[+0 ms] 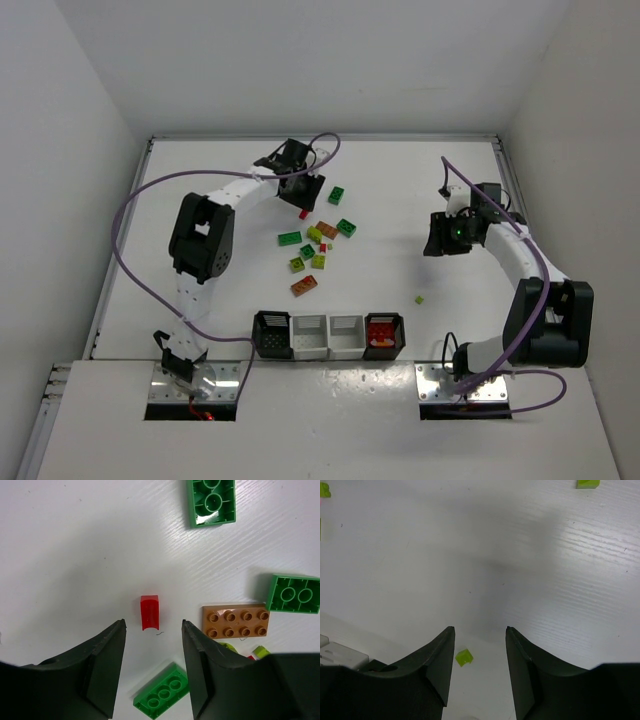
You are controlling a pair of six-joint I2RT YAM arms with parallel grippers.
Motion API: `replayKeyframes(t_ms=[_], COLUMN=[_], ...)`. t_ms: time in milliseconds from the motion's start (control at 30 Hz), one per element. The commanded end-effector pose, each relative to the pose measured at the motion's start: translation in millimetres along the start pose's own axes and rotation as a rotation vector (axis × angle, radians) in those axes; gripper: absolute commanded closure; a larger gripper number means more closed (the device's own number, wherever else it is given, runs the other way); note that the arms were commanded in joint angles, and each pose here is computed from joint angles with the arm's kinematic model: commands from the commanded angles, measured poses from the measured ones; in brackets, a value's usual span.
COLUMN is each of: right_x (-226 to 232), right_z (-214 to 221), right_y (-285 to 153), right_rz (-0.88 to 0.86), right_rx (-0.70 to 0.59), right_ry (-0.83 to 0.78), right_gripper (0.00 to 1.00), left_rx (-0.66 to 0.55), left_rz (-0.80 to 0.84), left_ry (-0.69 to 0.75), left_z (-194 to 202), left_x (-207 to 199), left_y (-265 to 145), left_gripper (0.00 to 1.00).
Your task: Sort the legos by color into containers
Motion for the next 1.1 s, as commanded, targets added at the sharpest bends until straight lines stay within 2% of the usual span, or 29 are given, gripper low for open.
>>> replayKeyframes(t_ms=[0,333,733,800,967,1067], right_x=[2,2,2,2,1,1], right_z=[-5,-5,-5,-5,-1,-1], right_y=[-3,-3,-3,-3,-2,-2], right_rz=[-0.013,-0.013,-0.013,-0.013,-0.007,-0.006], right_rx=[-0.032,-0.032,-0.032,-0.032,-0.021,-0.021], right_ry=[-0.016,-0.016,-0.016,-0.016,-0.012,-0.012], right_gripper=[0.54,0.54,0.54,0.54,0.54,0.54], left_rx=[-0.038,-0.015,0.017,0.036,0.046,0.047], left_rz=[-0.006,-0.038,-0.058,-0.07,-0.085,-0.092], left_ry=[0.002,0.018,0.016,0.015,0.032,0.049], left_z=[-9,-3,5,11,14,14], left_x=[3,9,14,16,14,11], left_y=[-10,7,24,28,31,32], left_gripper=[0.46,0.46,0.53,0.59,0.62,0.7])
Point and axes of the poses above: each gripper's point midway between its finger pads, its own y axis out along the fingers, its own x axis along the line the jaws close on, z = x × y, the point moved 5 cm from there along -y, back along the fingers, and after that the axes turned 4 degrees about -y, right-handed, at the moved point
